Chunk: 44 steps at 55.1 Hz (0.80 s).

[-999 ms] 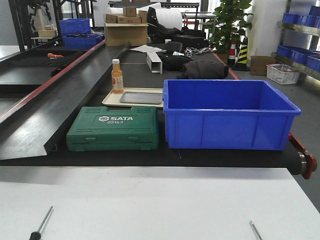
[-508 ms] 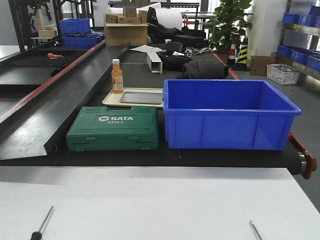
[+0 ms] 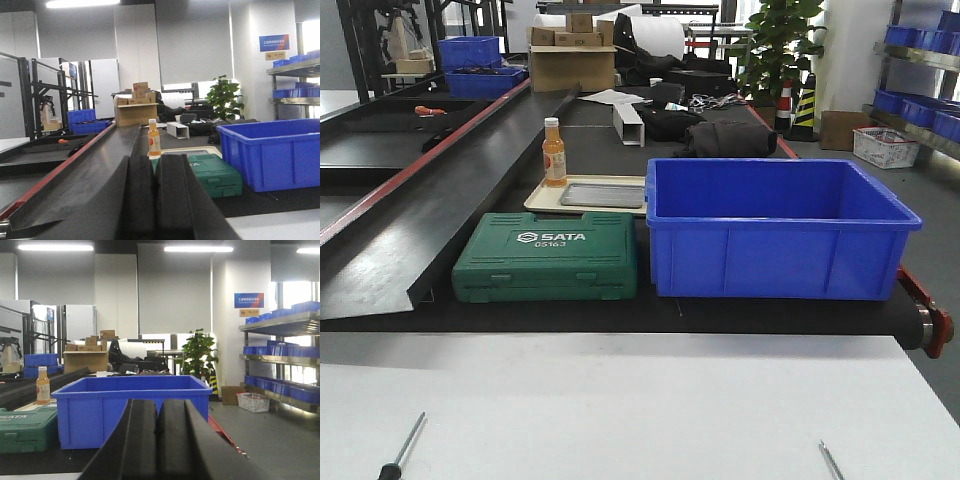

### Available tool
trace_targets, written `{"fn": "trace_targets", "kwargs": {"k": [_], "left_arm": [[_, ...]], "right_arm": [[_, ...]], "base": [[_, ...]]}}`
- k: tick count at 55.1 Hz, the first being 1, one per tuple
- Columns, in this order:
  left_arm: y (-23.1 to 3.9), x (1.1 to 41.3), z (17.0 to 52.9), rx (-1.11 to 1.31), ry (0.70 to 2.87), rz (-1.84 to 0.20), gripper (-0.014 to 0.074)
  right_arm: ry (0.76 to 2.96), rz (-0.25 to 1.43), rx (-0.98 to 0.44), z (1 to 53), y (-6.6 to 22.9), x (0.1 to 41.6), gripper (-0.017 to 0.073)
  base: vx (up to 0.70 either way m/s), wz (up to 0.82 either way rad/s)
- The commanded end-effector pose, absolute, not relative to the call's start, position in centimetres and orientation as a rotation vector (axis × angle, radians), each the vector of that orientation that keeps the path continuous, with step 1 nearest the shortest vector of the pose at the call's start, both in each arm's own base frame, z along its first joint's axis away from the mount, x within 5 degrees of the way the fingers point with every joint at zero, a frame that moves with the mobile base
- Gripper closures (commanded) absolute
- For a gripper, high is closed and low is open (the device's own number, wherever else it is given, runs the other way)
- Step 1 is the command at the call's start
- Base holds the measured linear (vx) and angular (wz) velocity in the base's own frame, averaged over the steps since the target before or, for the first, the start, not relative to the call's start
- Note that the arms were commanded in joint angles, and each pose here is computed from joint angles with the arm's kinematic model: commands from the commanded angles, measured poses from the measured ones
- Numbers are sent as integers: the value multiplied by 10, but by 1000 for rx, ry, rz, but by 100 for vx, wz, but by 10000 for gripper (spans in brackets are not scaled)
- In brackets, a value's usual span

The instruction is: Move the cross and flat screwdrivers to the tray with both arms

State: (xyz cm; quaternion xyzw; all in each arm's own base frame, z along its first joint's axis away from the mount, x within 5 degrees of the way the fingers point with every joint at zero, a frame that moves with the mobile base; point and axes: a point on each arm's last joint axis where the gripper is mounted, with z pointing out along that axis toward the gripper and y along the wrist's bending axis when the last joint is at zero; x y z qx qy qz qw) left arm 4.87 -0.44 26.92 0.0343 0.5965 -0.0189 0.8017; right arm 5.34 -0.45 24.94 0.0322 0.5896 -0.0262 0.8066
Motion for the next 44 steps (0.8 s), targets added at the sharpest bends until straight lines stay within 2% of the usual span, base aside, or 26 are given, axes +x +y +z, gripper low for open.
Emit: {"fn": "trace_targets", "kwargs": {"k": [1, 10, 18, 22, 30, 37, 44], "left_arm": [[-5, 52, 310, 99, 1218, -14, 596], [-7, 91, 332, 110, 1393, -2, 592], [-9, 126, 313, 114, 1576, -8, 565], [-11, 140, 302, 119, 1655, -9, 524], [-12, 162, 283, 128, 1776, -10, 404], [-14, 180, 268, 116, 1844, -30, 250], [-15, 194, 250, 52, 1934, -79, 144]], "right_arm": [[1201, -61, 70, 293, -5, 53, 567], [1363, -59, 82, 319, -8, 79, 565], [1529, -56, 93, 305, -10, 108, 545], [1597, -52, 100, 298, -12, 120, 512], [1721, -40, 120, 282, -13, 139, 393], [1808, -38, 127, 269, -15, 153, 230], [1889, -12, 169, 255, -16, 164, 104]], "base": [[0, 0], [0, 0], [0, 0], [0, 0], [0, 0], [0, 0], [0, 0]]}}
